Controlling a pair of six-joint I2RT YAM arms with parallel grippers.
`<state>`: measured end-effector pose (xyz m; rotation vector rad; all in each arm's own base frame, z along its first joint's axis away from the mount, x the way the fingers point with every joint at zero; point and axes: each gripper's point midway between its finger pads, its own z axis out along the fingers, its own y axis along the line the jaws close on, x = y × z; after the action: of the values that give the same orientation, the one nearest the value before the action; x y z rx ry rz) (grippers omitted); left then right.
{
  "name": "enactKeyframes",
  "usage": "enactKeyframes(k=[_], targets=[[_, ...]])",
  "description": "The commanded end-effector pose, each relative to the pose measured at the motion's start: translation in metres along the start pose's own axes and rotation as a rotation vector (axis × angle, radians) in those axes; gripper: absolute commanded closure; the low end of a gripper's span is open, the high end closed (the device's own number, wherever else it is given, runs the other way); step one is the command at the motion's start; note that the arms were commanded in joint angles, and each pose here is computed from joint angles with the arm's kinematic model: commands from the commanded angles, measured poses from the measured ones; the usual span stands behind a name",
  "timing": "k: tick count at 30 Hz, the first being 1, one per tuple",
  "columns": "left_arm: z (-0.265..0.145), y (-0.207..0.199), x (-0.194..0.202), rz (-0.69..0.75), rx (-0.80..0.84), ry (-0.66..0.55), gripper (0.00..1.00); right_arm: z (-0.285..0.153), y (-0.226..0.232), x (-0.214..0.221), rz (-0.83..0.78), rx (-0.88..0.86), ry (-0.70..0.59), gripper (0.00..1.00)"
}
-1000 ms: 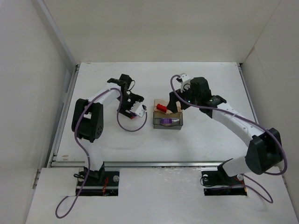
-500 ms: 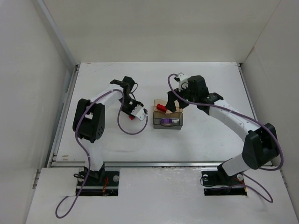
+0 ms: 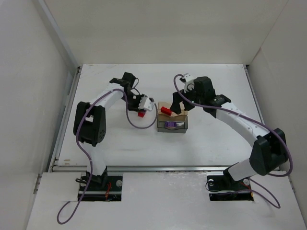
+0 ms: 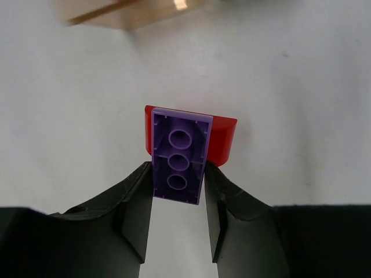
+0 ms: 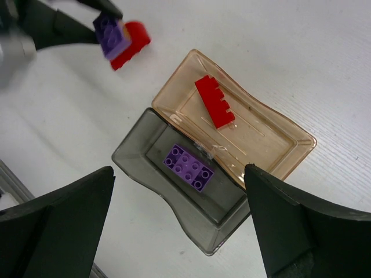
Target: Sort the legos into containers by color
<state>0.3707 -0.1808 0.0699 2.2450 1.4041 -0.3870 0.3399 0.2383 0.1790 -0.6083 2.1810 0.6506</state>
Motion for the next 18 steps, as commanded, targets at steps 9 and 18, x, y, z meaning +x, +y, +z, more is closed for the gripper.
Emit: enactKeyframes(k=[9, 18], targets=[[-0.151, 0.087, -0.102, -0.832, -0.476, -0.516, 1.0, -0.031, 0.053, -0.12, 0.152, -0.189, -0.307, 0.09], [-0.158, 0.084, -0.158, -0.85, -0.534, -0.56, 1.0, -0.02, 0.074, -0.145, 0.166, -0.266, -0.32, 0.17]])
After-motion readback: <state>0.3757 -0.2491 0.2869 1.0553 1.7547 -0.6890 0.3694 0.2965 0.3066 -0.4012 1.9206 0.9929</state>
